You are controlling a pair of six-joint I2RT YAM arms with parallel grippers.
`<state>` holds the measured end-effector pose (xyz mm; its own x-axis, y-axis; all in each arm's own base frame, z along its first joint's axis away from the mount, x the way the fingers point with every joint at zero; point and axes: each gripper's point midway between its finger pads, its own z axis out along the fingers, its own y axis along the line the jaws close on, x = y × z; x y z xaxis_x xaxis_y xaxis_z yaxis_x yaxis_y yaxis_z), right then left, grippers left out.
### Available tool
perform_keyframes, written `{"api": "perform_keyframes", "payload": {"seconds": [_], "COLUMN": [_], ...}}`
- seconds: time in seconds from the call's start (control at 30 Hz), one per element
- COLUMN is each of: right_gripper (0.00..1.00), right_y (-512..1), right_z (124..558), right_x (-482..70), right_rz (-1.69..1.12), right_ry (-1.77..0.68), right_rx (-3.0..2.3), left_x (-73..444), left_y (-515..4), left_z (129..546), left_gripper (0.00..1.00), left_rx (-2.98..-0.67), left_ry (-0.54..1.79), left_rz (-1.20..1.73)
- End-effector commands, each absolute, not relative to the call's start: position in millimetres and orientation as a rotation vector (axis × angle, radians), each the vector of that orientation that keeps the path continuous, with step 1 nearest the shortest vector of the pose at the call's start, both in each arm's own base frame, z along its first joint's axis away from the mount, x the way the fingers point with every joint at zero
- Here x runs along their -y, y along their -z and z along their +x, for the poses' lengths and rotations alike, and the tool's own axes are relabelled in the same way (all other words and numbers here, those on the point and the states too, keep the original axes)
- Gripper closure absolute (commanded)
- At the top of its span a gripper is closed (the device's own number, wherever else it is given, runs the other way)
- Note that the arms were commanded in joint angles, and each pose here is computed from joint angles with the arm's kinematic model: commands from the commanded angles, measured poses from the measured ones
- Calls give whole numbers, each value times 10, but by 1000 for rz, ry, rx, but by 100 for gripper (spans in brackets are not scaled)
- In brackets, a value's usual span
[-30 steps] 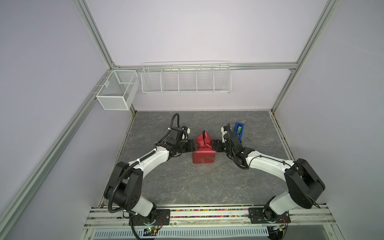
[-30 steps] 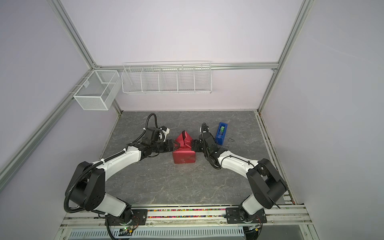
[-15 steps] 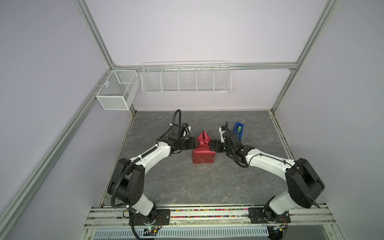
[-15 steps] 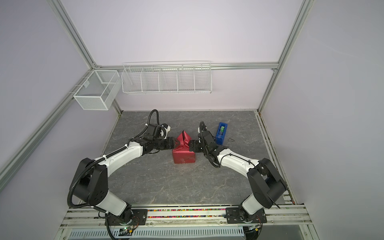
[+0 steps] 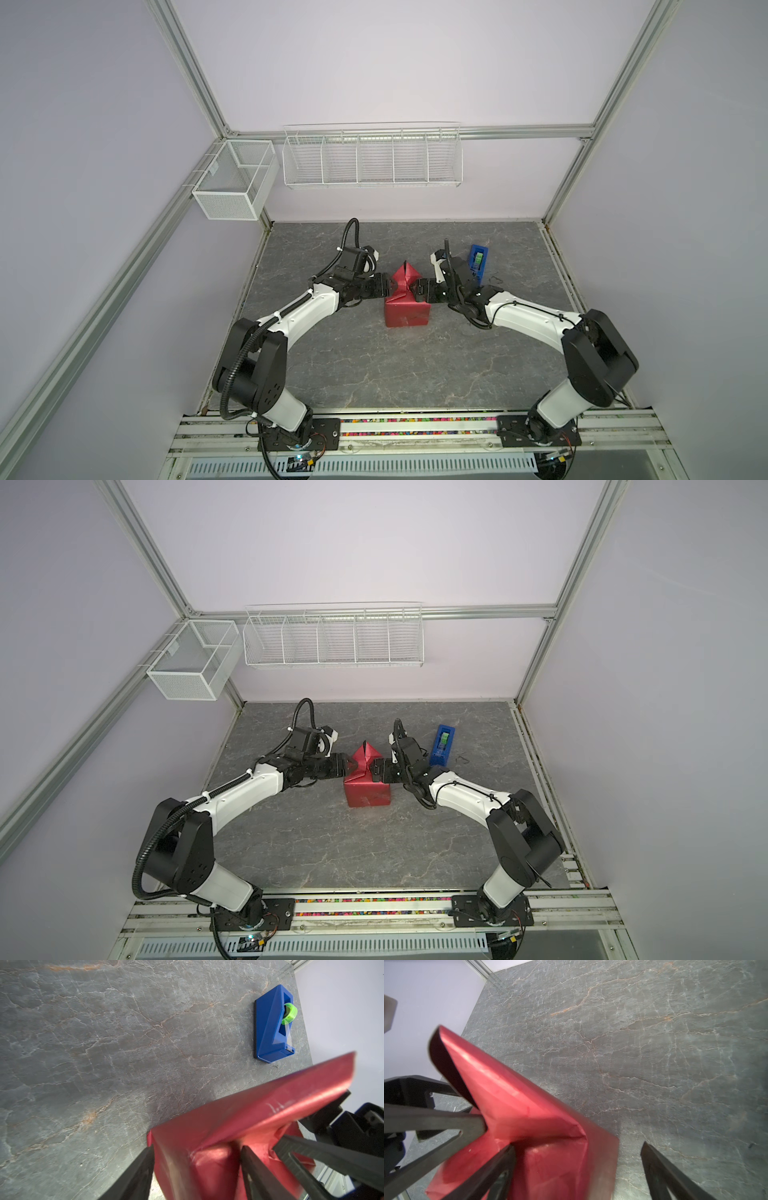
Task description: Wrap the gift box in paper
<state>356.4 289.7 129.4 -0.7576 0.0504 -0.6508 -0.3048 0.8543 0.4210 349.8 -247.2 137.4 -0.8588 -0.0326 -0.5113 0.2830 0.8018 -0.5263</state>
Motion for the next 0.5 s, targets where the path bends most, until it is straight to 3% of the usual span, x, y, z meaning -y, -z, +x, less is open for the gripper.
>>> {"api": "perform_keyframes", "payload": {"seconds": [0.0,0.27,0.47], "right_gripper": [3,2,1], "right_y": [-1074,-1485,-1378], "right_z": [3432,3465,3474], "right_x": [-2886,-2772,-2751], "right_rz": [-202,-169,-173], "right_ry": [-657,-667,-639], "right_rx": [-2439,-2330,-2381], "left_x": [2446,2466,2466], "left_y": [-1458,-1293,-1352], "left_z": [3505,3488,3473], "left_gripper": [33,33,33], "left_rx": [-2446,-2486,-2456], "left_ry": [840,852,873], "left_rz": [182,178,168]}}
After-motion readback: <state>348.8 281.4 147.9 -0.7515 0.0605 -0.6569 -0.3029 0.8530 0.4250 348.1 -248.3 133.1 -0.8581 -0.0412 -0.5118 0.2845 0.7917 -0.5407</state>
